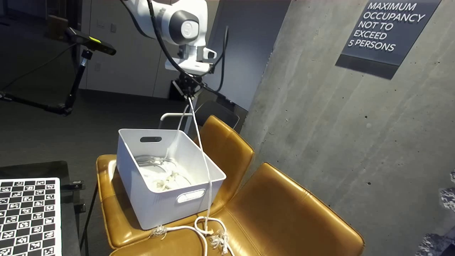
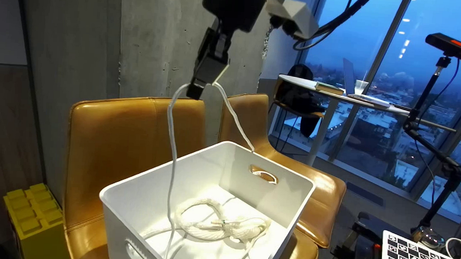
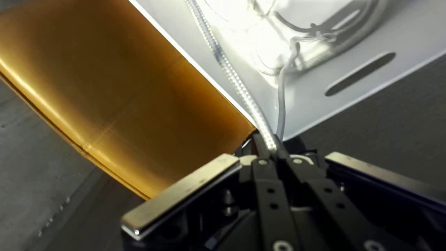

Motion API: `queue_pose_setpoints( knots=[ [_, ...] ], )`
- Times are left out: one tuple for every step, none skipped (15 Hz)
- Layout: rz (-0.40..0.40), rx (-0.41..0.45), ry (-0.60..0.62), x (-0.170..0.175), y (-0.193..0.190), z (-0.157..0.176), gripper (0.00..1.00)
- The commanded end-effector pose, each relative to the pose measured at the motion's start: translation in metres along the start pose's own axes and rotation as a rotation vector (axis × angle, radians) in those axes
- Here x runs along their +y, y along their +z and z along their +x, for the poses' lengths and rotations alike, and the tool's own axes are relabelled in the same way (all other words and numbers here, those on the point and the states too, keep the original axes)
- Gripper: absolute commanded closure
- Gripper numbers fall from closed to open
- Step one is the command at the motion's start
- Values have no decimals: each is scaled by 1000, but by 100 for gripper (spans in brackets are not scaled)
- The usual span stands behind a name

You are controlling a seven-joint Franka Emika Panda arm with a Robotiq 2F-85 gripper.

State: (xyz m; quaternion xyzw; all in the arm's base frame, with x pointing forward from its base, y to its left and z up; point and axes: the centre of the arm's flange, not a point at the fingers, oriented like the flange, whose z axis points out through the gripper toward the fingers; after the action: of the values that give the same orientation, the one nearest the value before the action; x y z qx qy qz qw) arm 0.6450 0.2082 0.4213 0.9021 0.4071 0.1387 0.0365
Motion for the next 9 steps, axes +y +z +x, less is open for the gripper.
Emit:
queue_pose_setpoints(
  knots=[
    [13, 13, 8, -60, -20, 11, 99],
    [18, 13, 5, -75, -20, 14, 99],
    [26, 10, 2, -88, -18, 17, 99],
    [34, 6, 1, -101, -16, 18, 99],
    [42, 1, -2, -110, -12, 19, 99],
    [50, -5, -3, -120, -9, 20, 99],
    [55, -12, -5, -127, -6, 22, 99],
    [61, -18, -4, -134, -3, 22, 99],
    [66, -25, -2, -139, 1, 22, 99]
  ],
)
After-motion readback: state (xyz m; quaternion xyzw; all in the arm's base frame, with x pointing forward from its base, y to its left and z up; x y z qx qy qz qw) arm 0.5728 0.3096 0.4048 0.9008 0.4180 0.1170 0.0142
